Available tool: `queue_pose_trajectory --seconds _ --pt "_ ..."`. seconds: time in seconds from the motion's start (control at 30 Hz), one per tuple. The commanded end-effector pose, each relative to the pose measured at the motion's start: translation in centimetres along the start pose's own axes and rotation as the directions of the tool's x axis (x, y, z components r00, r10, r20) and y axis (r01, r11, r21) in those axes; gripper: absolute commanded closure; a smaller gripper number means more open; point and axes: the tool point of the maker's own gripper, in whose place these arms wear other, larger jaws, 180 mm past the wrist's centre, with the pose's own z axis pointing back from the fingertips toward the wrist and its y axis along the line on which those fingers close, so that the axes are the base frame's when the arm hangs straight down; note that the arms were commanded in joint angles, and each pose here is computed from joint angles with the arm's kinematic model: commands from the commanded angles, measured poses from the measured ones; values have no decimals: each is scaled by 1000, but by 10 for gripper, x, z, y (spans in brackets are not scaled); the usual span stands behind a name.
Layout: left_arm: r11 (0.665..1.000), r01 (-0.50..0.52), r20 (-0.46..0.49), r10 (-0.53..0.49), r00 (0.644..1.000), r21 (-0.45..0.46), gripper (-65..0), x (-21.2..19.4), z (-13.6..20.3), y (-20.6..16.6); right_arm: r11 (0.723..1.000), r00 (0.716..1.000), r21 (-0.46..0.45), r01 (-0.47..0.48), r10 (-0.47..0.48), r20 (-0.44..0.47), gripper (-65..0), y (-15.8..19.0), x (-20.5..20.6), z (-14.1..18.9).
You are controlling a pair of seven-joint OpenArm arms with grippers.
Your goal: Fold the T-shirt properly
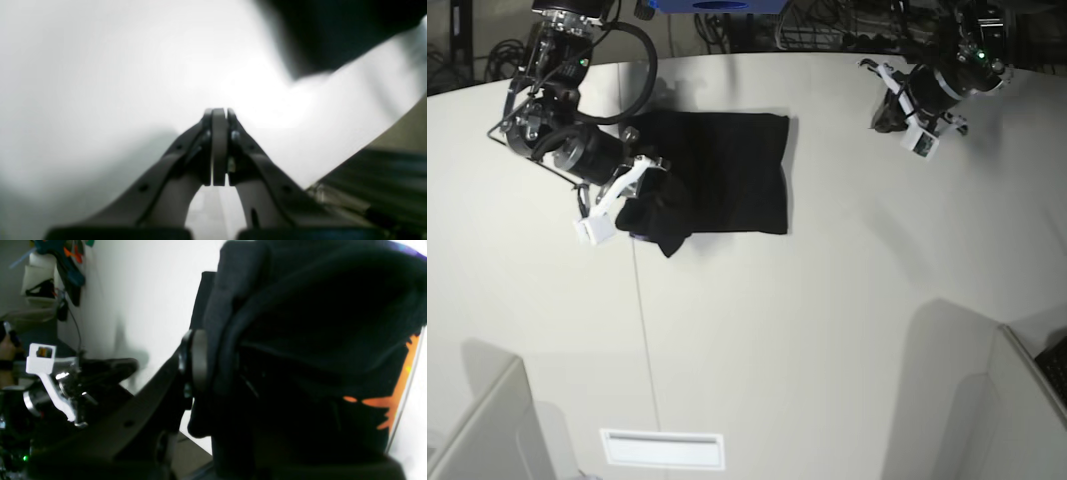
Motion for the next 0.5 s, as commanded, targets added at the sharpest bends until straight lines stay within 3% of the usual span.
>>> queue_pose_trajectory --seconds 0.0,0.23,0.47 --pt "1000 -10 37 9 999 22 0 5 9 7 1000 999 25 -11 10 34 0 8 9 2" --pt "977 -98 46 90 995 191 0 -12 42 54 999 999 31 -7 6 38 0 10 9 1" --pt "970 -106 53 97 994 220 0 -13 48 62 1000 1000 30 -3 2 30 0 9 7 1"
